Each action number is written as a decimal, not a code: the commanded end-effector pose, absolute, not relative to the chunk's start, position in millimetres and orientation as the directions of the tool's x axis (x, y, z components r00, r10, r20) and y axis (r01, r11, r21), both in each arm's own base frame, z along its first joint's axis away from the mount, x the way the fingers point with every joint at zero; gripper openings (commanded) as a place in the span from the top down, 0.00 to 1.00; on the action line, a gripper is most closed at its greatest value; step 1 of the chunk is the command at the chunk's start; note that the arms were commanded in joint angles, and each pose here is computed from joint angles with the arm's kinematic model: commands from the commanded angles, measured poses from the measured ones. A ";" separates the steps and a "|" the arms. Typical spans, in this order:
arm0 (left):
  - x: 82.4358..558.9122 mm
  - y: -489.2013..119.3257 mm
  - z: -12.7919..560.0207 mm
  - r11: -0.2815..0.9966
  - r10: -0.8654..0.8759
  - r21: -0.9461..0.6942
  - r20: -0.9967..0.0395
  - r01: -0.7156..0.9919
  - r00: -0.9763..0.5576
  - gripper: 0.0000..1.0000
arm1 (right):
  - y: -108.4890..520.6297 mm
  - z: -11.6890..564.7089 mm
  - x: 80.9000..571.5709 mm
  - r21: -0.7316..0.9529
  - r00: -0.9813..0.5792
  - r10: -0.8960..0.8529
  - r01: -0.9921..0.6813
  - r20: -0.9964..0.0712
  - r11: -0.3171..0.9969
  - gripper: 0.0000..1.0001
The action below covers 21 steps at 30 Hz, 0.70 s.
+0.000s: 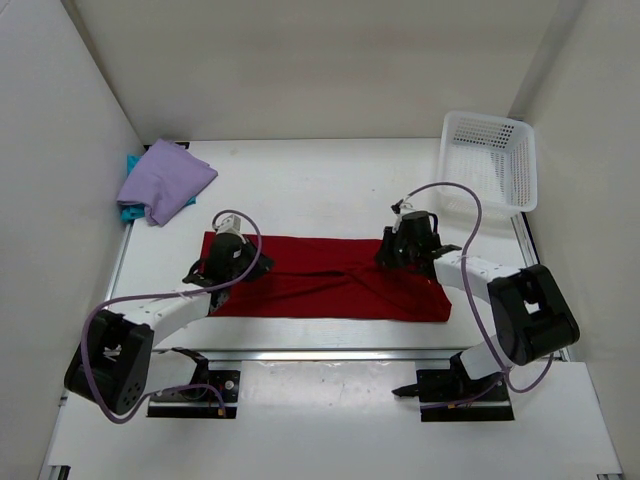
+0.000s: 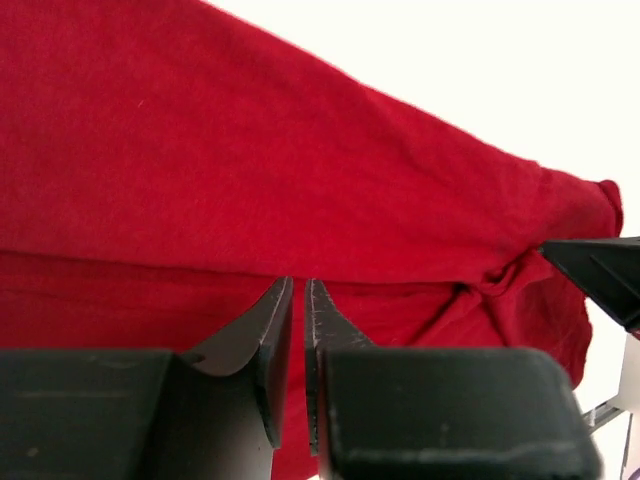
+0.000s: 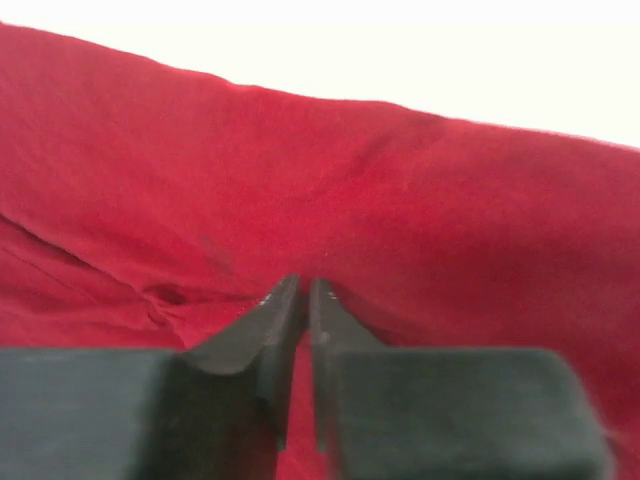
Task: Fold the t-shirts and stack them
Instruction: Fold the other side of the tshirt into a rectangle
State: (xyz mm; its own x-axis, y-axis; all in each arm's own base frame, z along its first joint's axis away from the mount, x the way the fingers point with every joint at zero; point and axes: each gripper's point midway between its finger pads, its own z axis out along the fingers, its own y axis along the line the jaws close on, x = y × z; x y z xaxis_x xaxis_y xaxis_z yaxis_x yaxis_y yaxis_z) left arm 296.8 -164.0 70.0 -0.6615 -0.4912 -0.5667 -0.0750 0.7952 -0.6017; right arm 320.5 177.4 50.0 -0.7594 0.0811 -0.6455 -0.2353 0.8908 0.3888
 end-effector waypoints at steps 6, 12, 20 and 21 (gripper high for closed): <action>288.2 -176.3 73.2 0.772 -0.485 -0.635 -0.573 -0.016 -0.661 0.79 | 203.0 64.9 279.6 0.370 -0.733 0.020 -0.320 -0.680 0.872 1.00; 290.7 -188.0 77.4 0.751 -0.489 -0.660 -0.559 0.003 -0.670 0.79 | 220.7 56.3 234.4 0.433 -0.800 0.017 -0.307 -0.600 0.847 1.00; 304.5 -201.8 102.9 0.705 -0.518 -0.708 -0.550 0.038 -0.655 0.78 | 253.6 82.5 215.9 0.518 -0.814 0.032 -0.338 -0.580 0.786 0.95; 304.6 -203.2 107.4 0.695 -0.519 -0.718 -0.546 0.048 -0.657 0.78 | 252.7 86.8 216.1 0.534 -0.814 0.048 -0.333 -0.579 0.777 0.87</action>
State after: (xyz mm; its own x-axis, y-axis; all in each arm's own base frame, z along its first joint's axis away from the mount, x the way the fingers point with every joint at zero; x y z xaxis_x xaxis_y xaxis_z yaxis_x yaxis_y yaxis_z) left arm 292.2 -189.4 75.4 -0.6817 -0.4959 -0.5380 -0.0190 0.7471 -0.6645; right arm 204.5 239.8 50.7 -0.8415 -0.0287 -0.5395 -0.3295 0.8186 0.4704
